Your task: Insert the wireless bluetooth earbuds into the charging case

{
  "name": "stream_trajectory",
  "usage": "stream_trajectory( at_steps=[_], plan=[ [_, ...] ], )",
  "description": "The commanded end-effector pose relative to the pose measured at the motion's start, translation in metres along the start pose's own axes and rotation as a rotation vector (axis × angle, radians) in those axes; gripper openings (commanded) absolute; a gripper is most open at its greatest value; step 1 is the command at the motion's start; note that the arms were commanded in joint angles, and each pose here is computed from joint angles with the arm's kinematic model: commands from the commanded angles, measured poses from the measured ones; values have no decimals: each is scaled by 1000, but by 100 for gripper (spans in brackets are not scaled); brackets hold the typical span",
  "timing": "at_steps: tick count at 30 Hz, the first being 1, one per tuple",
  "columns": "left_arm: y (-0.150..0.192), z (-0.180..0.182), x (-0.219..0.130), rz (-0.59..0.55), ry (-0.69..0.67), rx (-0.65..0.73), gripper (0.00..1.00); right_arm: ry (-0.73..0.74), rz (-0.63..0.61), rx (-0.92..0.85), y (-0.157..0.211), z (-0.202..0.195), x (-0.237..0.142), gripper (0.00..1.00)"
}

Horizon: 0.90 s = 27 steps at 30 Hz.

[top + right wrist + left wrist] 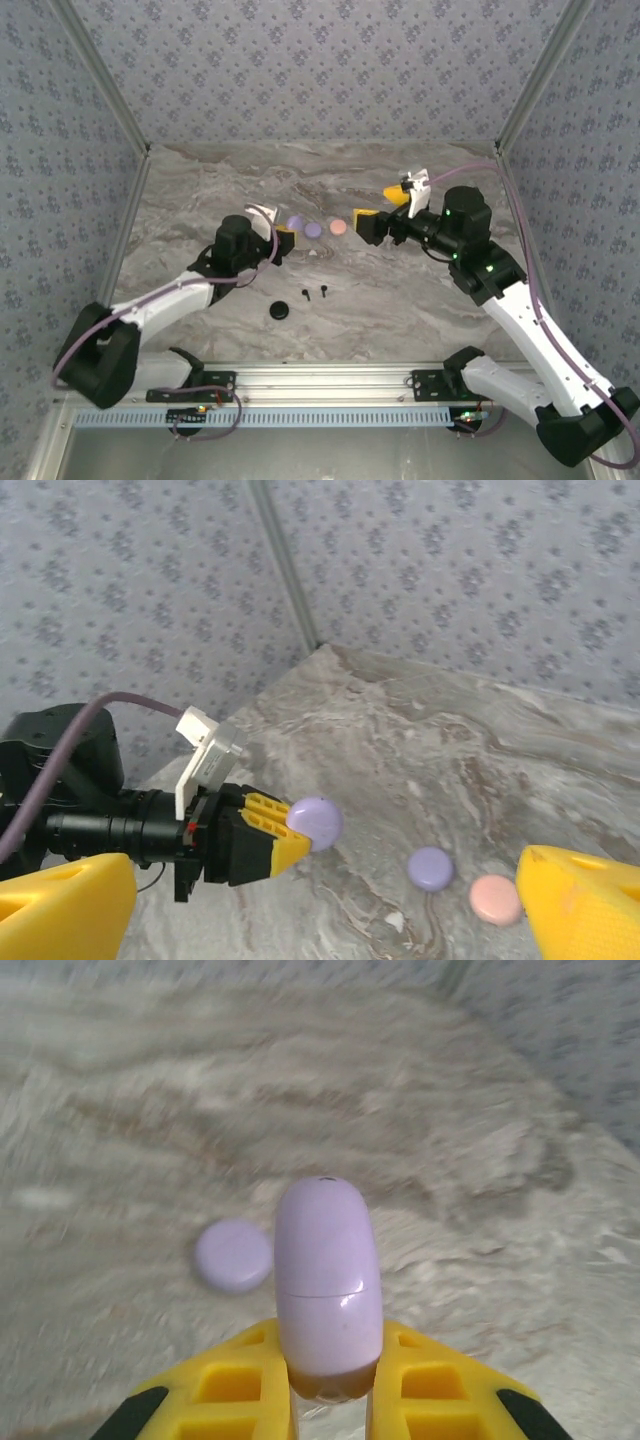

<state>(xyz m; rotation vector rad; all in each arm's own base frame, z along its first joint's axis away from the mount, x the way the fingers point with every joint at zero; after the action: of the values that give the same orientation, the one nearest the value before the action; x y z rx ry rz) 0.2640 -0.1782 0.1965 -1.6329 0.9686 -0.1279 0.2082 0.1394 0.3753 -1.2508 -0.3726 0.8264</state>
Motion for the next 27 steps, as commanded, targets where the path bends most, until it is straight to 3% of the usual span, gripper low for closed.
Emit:
stream_trajectory(
  at_steps=[1,7,14,17,23,27],
  plan=[
    [-4,16,18,54,-2,-149,0,71,-60,101,2,-13,-1,100],
    [11,55,56,175,-22,-352,0,75,26,172,18,-22,8,100],
    [27,81,85,276,-25,-464,1,96,57,184,25,-24,8,100],
    [32,86,91,297,-21,-503,12,123,82,189,29,-26,9,100],
    [38,92,91,326,-76,-490,44,149,140,139,37,-26,13,100],
    [40,97,89,342,-106,-476,53,146,185,66,41,-20,18,100]
  ],
)
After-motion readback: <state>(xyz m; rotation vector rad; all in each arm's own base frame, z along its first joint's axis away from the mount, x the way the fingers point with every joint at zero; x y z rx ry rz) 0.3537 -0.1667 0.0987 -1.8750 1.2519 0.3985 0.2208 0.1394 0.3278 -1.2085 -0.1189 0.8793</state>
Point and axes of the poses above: each hand's point on the last joint's axis, 136 mm out from that joint toward the fingers, its own x axis out along the fingers, its own z axis along the line the jaws close on, y = z × x, the point moved 9 cm from there along -x, back along the fingers, and after that the axes turned 2 degrees about x, right-handed, at the moved point
